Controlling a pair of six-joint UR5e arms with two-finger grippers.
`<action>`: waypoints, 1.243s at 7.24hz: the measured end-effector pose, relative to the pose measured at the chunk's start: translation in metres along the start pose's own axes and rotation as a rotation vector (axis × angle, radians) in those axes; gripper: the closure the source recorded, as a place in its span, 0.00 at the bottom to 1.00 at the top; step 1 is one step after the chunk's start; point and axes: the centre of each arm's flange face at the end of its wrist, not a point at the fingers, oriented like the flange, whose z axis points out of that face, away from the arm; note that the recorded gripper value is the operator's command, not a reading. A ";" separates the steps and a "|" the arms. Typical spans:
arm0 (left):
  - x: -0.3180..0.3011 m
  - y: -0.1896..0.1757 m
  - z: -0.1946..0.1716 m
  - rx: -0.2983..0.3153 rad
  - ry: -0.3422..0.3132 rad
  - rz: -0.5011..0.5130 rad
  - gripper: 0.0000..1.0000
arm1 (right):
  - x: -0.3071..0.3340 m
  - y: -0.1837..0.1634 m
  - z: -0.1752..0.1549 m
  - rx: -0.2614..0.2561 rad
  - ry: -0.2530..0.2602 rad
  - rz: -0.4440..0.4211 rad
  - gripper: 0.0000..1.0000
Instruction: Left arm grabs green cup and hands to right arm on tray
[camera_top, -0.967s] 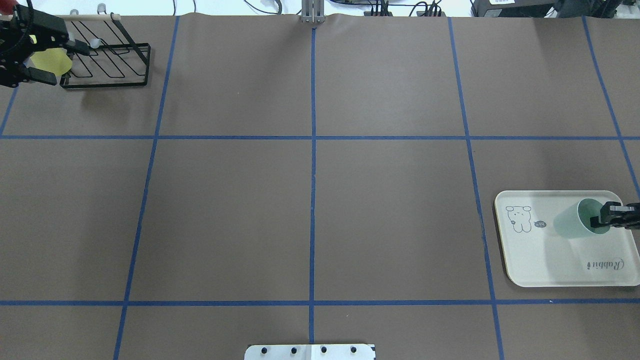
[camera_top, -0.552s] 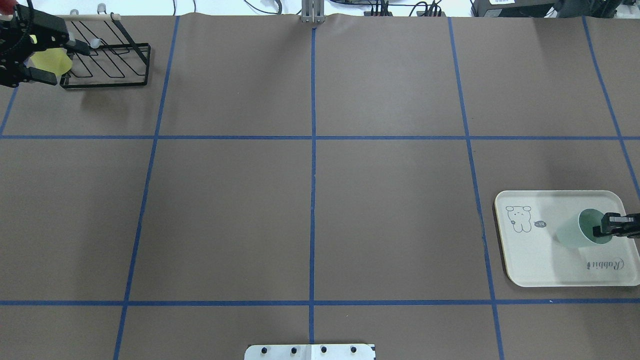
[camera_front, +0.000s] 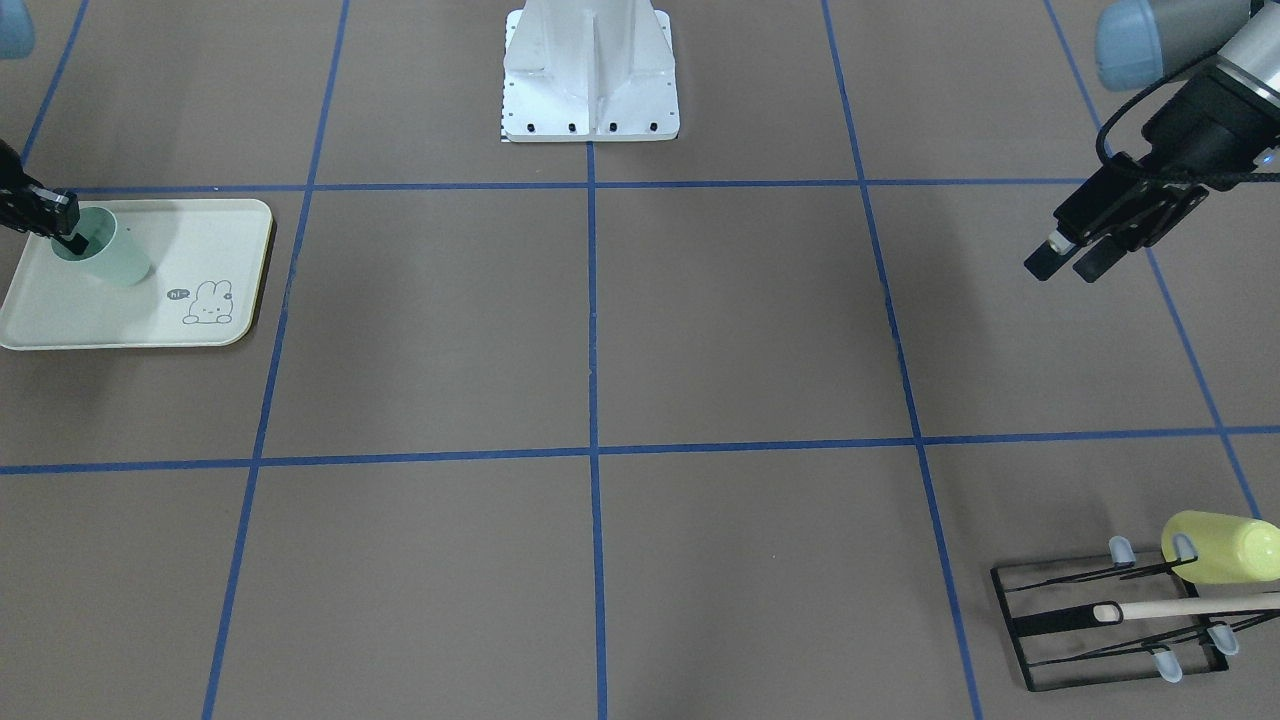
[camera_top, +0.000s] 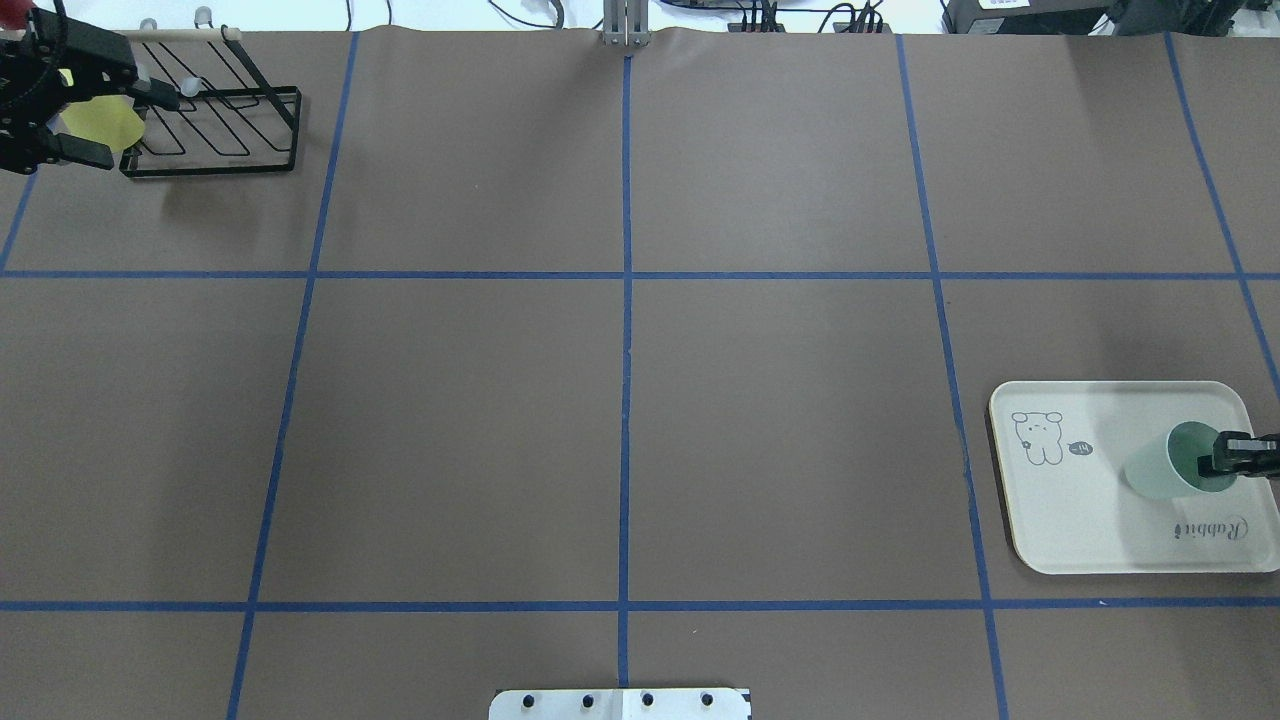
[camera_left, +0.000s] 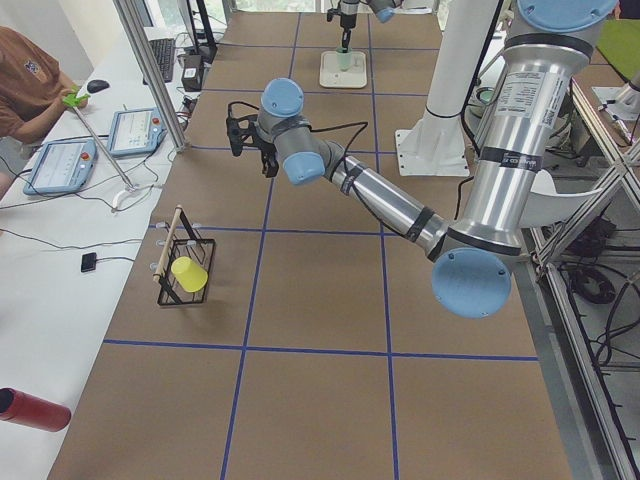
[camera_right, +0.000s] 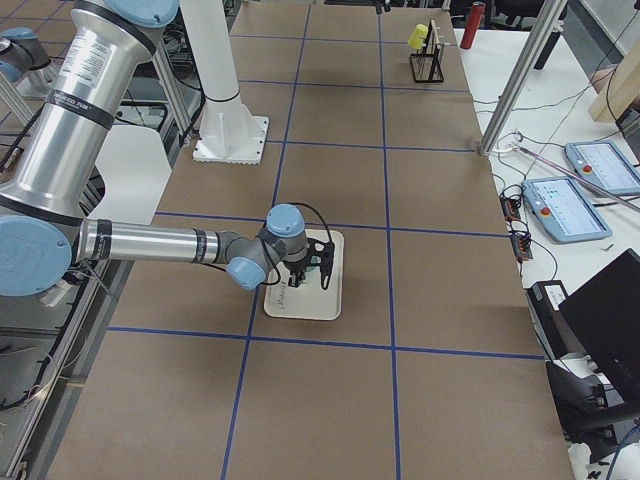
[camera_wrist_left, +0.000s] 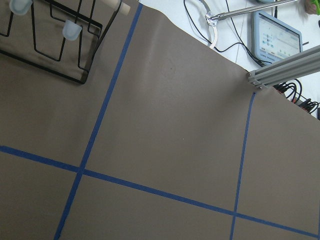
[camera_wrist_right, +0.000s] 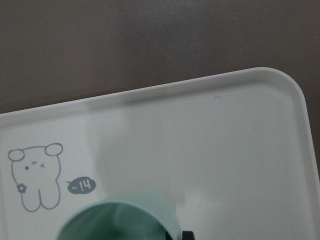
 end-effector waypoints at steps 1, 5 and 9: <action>0.000 0.000 0.000 0.000 0.000 0.000 0.00 | 0.000 0.001 0.001 -0.002 0.001 -0.002 0.24; 0.000 -0.001 -0.001 0.000 0.000 -0.001 0.00 | -0.006 -0.001 -0.010 -0.011 -0.037 -0.002 0.01; -0.009 -0.010 0.000 0.005 -0.061 0.056 0.00 | 0.025 -0.030 -0.077 0.087 -0.134 0.006 0.01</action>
